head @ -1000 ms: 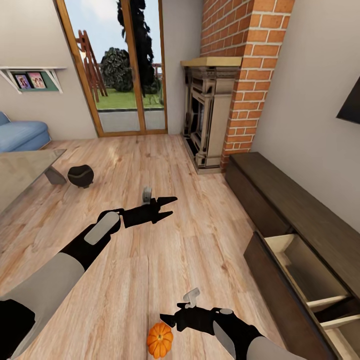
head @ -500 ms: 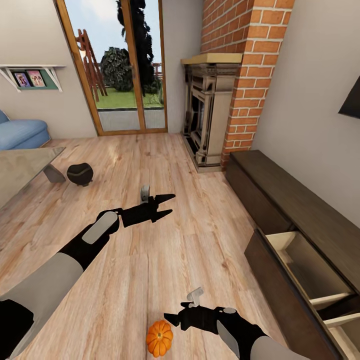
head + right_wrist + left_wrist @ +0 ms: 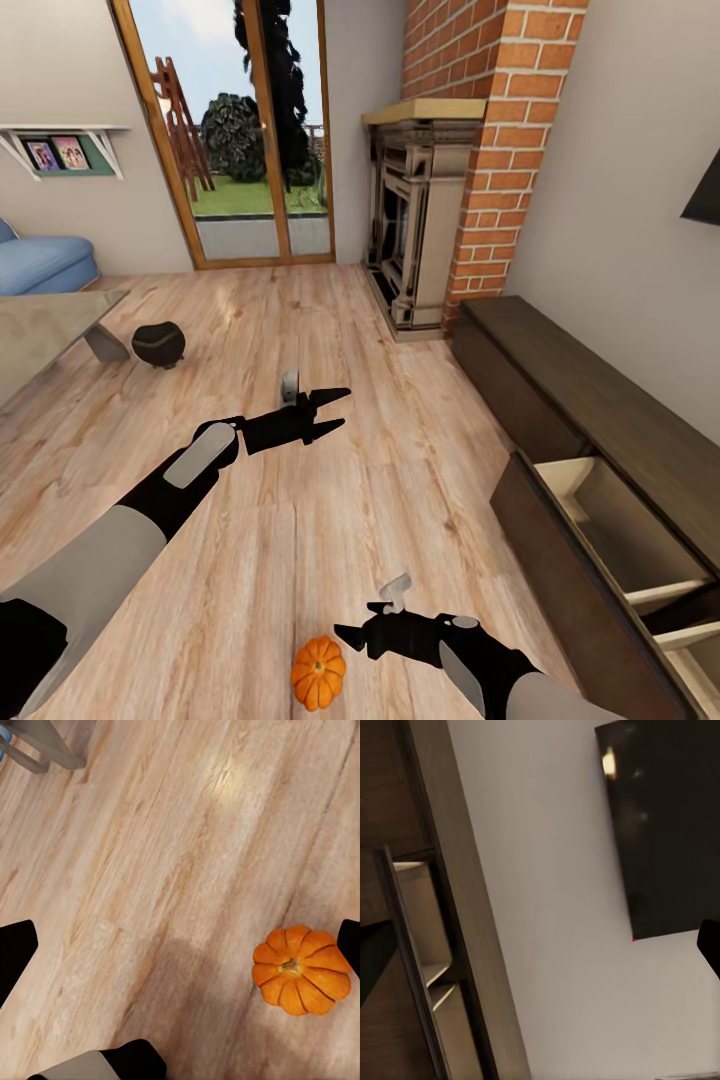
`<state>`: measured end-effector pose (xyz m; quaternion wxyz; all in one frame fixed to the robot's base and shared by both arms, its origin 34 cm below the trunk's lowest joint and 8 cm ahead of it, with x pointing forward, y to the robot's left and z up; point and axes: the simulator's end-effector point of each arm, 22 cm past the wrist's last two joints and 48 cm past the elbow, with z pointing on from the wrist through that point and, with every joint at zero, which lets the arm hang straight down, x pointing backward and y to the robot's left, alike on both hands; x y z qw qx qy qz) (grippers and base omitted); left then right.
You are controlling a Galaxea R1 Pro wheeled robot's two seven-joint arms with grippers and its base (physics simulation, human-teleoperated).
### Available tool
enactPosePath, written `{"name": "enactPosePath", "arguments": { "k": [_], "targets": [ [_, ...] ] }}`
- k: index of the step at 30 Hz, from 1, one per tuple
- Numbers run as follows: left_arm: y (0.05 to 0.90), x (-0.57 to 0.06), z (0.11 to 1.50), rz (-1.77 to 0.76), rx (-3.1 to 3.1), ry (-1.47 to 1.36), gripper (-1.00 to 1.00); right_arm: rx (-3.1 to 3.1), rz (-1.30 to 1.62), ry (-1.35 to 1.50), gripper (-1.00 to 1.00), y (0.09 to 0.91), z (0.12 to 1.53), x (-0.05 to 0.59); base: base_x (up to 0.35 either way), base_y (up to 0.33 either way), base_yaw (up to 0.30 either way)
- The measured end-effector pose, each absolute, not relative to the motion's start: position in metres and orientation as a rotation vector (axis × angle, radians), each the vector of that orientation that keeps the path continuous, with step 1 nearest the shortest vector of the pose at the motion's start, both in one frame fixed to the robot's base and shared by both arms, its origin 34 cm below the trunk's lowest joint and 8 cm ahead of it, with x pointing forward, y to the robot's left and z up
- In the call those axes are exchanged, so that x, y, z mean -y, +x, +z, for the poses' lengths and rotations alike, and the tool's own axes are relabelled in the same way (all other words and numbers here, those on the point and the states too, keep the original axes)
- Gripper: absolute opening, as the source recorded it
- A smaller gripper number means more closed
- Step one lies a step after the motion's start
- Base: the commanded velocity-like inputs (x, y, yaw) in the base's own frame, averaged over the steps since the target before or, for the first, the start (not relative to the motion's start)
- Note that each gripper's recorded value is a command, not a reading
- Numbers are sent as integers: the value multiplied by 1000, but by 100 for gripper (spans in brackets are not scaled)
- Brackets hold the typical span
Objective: Place each of the two pumpkins and all three candles from the living room inside a cabinet in the living room (use any cabinet), then make sure every cabinet is closed, and position the cauldron so it is next to a table in the living room.
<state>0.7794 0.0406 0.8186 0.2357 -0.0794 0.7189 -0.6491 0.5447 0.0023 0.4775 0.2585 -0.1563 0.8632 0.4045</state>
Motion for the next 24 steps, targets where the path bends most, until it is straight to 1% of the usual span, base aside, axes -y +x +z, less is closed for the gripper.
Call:
{"name": "enactPosePath", "arguments": {
  "k": [24],
  "targets": [
    [772,-42,770,-1779,-1971,-218,100,-2364,1047,-403,100,540,422,3,0,0,0]
  ]
}}
